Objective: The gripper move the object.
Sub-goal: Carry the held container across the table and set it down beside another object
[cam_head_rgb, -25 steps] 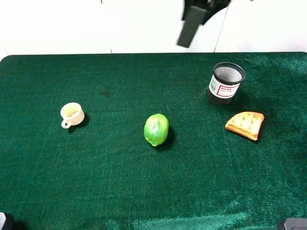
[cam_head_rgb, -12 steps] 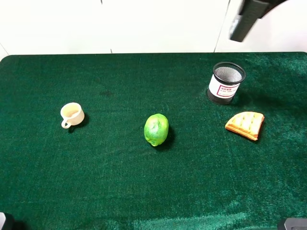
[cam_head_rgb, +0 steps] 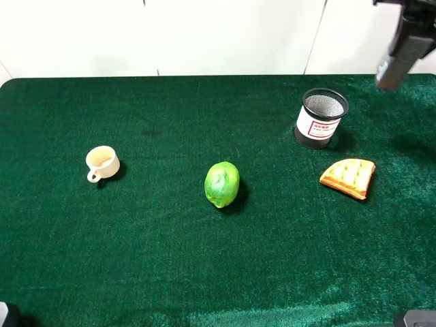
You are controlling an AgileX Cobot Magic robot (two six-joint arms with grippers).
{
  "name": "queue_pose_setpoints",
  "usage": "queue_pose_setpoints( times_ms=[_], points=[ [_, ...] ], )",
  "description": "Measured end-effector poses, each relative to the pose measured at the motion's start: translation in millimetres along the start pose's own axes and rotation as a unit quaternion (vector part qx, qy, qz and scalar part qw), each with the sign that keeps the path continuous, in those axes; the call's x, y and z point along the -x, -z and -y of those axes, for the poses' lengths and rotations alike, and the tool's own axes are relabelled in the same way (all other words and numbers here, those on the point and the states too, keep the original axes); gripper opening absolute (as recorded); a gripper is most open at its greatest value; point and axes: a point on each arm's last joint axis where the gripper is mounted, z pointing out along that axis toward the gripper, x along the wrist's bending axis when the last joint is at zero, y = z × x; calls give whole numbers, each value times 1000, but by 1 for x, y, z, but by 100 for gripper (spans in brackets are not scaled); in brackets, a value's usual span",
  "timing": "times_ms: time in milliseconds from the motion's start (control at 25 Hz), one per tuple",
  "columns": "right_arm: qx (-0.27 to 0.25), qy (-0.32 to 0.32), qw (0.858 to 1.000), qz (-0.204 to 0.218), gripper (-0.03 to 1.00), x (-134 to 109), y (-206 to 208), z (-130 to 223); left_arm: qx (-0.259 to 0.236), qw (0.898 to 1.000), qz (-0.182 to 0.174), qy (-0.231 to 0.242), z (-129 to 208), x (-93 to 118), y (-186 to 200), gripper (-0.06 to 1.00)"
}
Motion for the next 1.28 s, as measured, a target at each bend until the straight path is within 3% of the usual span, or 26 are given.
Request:
queue_pose_setpoints(
  times_ms=[360,640,1280],
  points=[
    [-29,-7,999,30,29,30,-19,2,0,1000,0,0,0,0,0,99],
    [-61,7,997,36,29,29,-45,-2,0,1000,0,0,0,0,0,99],
    [-57,25,998,20,29,24,-111,-9,0,1000,0,0,0,0,0,99]
  ],
)
